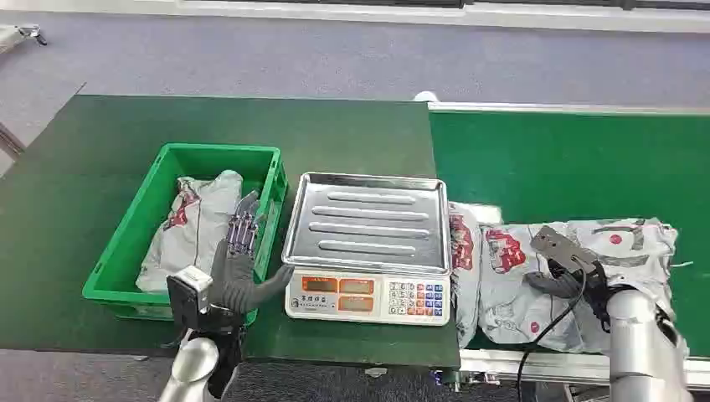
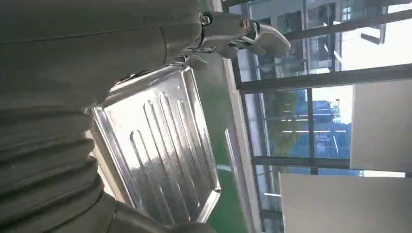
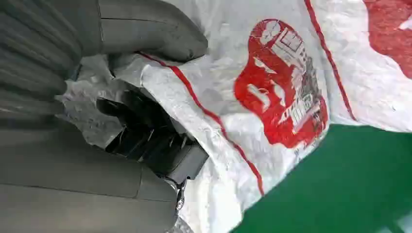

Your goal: Moved the parcel from conveyor to table for the left to box.

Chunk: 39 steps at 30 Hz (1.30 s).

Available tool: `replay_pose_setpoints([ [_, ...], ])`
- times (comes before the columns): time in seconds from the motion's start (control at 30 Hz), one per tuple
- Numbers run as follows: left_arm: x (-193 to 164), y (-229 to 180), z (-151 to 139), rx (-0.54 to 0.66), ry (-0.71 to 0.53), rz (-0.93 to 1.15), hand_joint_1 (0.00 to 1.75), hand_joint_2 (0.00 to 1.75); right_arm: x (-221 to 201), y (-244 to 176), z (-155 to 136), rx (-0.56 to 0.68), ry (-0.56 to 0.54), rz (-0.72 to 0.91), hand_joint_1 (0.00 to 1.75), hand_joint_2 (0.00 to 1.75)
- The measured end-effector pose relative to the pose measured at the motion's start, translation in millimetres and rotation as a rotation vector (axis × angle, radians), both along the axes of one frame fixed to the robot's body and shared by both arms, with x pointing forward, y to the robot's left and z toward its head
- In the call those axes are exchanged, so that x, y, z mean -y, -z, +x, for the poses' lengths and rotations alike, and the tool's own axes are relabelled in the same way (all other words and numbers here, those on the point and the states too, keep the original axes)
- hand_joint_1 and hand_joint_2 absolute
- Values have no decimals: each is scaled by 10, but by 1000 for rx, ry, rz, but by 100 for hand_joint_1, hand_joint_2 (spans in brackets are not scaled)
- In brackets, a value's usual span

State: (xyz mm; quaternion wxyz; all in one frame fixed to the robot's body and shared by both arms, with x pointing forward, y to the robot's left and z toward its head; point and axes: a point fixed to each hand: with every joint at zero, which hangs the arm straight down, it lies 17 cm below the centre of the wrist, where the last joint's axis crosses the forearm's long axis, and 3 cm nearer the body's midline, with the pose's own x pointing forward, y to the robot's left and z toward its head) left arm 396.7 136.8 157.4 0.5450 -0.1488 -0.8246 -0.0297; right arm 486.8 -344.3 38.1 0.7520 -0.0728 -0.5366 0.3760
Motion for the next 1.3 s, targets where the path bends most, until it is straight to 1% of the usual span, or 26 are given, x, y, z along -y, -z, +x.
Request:
replay_pose_setpoints([
  [0.07,2,-5,3,1,0,-1,0,175,-77,-159,5,72,-22,65,175,175],
  [0.2,26,-25,48,4,3,-3,0,175,-216,-659,-50,278,-56,223,175,175],
  [0.23,33,-35,64,5,4,-4,0,175,-246,-868,-84,362,-72,269,175,175],
  [0.3,48,-49,101,7,6,-4,0,175,-227,-1401,-167,570,-80,375,175,175],
  [0.37,69,-66,131,9,8,-7,0,175,-142,-1664,-238,675,-58,418,175,175],
  [0.47,77,-61,159,6,9,-6,0,175,-67,-1938,-360,778,-38,425,175,175],
  [0.67,95,-66,201,5,12,-8,0,175,7,-2191,-487,867,-4,411,175,175],
  [0.73,95,-77,221,6,12,-9,0,175,-5,-2332,-539,908,-5,399,175,175],
  [0.8,93,-82,237,6,10,-8,0,175,-33,-2491,-604,953,-12,381,175,175],
  [0.93,28,-107,255,16,-26,-17,0,175,-209,-2762,-756,1019,-52,285,175,175],
  [1.0,-57,-174,265,52,-81,-7,0,175,-333,-2872,-827,1043,-82,237,175,175],
  [1.13,-312,-373,274,151,-252,39,0,175,-529,-3055,-915,1083,-124,169,175,175],
  [1.2,-508,-552,233,200,-362,22,0,175,-621,-3075,-932,1084,-147,141,175,175],
  [1.3,-716,-755,204,242,-465,-1,0,175,-783,-3099,-950,1086,-188,131,175,175],
])
